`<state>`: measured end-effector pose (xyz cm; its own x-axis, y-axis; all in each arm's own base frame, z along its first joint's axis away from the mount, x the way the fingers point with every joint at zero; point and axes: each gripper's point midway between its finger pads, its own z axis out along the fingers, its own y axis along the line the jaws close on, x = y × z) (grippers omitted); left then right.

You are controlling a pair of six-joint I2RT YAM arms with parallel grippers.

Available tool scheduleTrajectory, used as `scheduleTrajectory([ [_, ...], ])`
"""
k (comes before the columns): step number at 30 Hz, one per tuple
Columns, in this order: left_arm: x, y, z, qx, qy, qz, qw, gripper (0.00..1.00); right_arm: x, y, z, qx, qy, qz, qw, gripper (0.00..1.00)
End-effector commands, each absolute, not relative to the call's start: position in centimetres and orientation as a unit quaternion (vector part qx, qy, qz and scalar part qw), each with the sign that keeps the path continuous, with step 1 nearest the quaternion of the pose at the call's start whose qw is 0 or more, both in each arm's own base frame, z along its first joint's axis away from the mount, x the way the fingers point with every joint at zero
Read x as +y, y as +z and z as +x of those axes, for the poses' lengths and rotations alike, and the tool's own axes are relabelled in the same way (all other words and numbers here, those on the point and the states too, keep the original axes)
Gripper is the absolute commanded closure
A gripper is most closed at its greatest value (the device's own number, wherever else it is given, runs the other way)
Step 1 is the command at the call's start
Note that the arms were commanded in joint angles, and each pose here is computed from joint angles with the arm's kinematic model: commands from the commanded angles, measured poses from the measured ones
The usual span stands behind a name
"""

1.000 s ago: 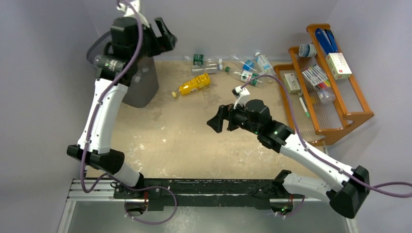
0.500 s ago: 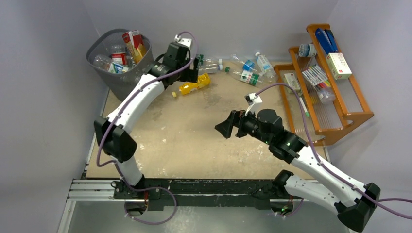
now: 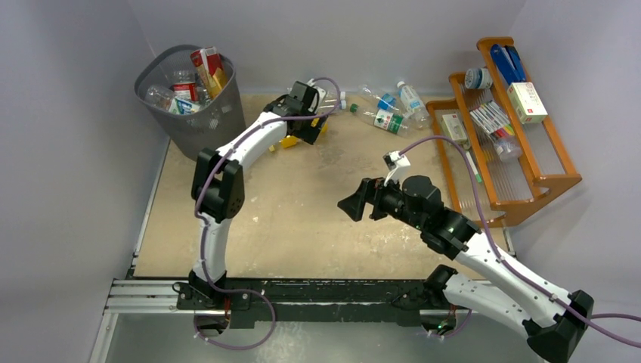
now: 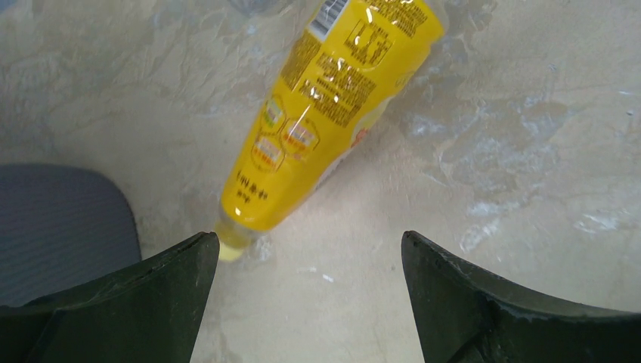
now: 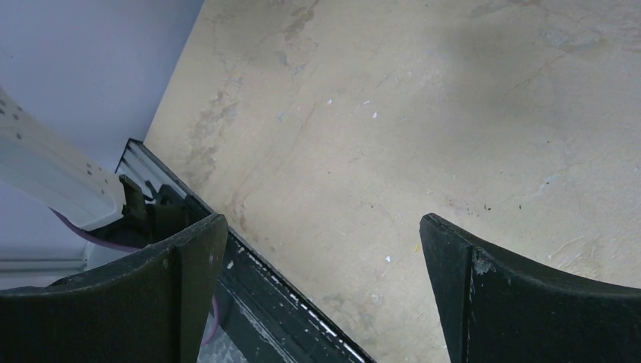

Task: Put the plastic bottles in the bin
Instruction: Pick up the plastic bottle at the center of the board.

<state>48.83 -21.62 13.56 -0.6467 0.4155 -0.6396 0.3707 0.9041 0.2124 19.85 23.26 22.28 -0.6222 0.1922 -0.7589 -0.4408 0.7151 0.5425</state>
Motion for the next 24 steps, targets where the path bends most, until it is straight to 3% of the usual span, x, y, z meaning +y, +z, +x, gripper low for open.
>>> scheduleTrajectory([
  [1,-22.4,14.7,52.5,0.880,0.038,0.250,0.402,0.09,23.2,22.8,19.8,0.812,0.377,-0.074,0.439,0.00],
  [11,-21.9,11.1,55.7,0.886,0.011,0.239,0.397,0.10,24.2,22.2,20.2,0.811,0.384,-0.086,0.433,0.00],
  [24,-23.8,5.7,53.7,0.901,-0.066,0.248,0.350,0.15,24.9,21.6,20.5,0.814,0.384,-0.092,0.426,0.00],
])
